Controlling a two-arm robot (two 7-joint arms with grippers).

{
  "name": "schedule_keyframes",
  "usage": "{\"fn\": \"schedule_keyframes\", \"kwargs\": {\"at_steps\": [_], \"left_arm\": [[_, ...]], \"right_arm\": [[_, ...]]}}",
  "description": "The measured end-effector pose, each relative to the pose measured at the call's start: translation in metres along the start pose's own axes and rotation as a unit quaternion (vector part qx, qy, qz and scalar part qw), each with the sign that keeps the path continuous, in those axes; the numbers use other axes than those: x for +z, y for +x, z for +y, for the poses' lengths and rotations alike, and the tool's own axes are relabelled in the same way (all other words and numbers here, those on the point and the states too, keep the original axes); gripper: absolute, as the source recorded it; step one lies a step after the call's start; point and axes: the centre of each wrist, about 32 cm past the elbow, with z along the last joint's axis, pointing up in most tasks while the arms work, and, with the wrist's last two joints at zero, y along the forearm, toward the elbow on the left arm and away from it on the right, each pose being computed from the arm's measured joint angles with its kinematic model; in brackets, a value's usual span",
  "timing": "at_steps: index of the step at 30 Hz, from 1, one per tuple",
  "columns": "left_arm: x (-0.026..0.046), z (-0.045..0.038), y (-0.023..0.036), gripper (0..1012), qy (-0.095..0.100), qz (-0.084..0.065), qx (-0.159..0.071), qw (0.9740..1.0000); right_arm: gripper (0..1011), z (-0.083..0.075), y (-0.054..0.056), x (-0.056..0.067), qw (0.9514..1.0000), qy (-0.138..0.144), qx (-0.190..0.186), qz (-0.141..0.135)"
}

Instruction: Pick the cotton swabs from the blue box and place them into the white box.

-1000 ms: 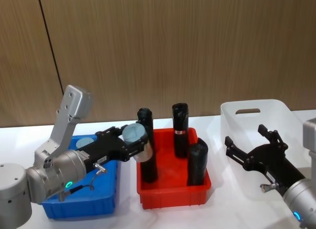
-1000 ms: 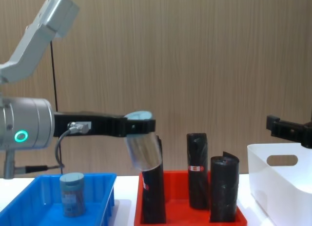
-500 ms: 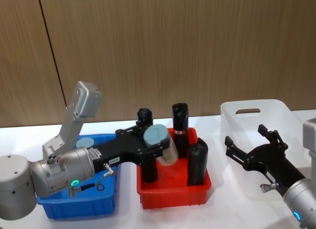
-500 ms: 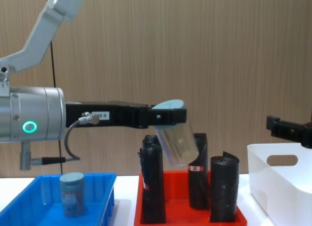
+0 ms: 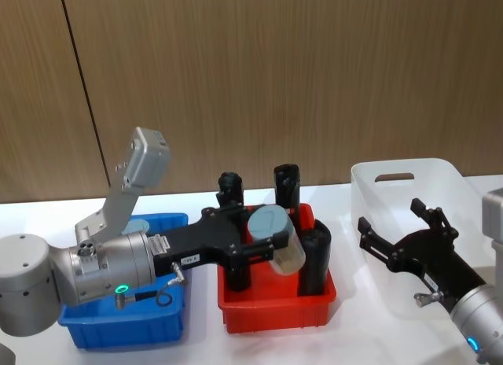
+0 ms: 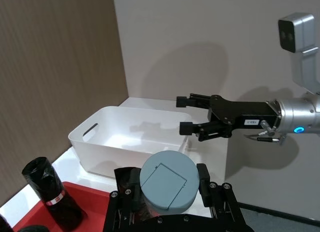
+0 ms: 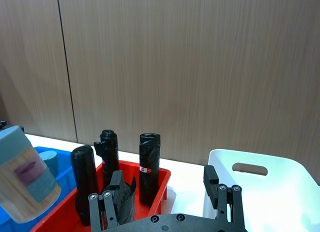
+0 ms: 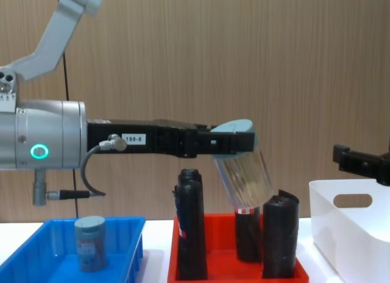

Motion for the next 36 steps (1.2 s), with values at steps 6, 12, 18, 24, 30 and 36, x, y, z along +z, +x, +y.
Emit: {"fn": "schedule_keyframes", "kwargs": {"at_steps": [6, 12, 18, 24, 30, 36], "left_arm": [[0.002, 0.0017, 0.0013, 670, 0.011, -0.008, -0.014, 0.9998], [0.0034, 0.0037, 0.0015, 670, 0.016, -0.012, -0.018, 0.9996], [0.0042, 0.0057, 0.0014, 670, 0.016, -0.013, -0.019, 0.9996], [0.0044, 0.0069, 0.0011, 670, 0.016, -0.014, -0.02, 0.9996], [0.0046, 0.0076, 0.0011, 670, 0.015, -0.014, -0.021, 0.9996], [0.0047, 0.0081, 0.001, 670, 0.015, -0.014, -0.021, 0.9996]], "right_arm": [[1002, 0.0, 0.0, 0.0, 1.0, 0.0, 0.0, 0.0], [1002, 0.0, 0.0, 0.0, 1.0, 0.0, 0.0, 0.0], [1002, 0.0, 0.0, 0.0, 1.0, 0.0, 0.0, 0.0], [1002, 0.0001, 0.0, 0.0001, 1.0, 0.0, 0.002, 0.0], [1002, 0.0002, 0.0011, 0.0008, 0.9999, 0.001, 0.013, 0.0], [1002, 0.0005, 0.004, 0.0032, 0.9992, -0.001, 0.04, 0.002]]}}
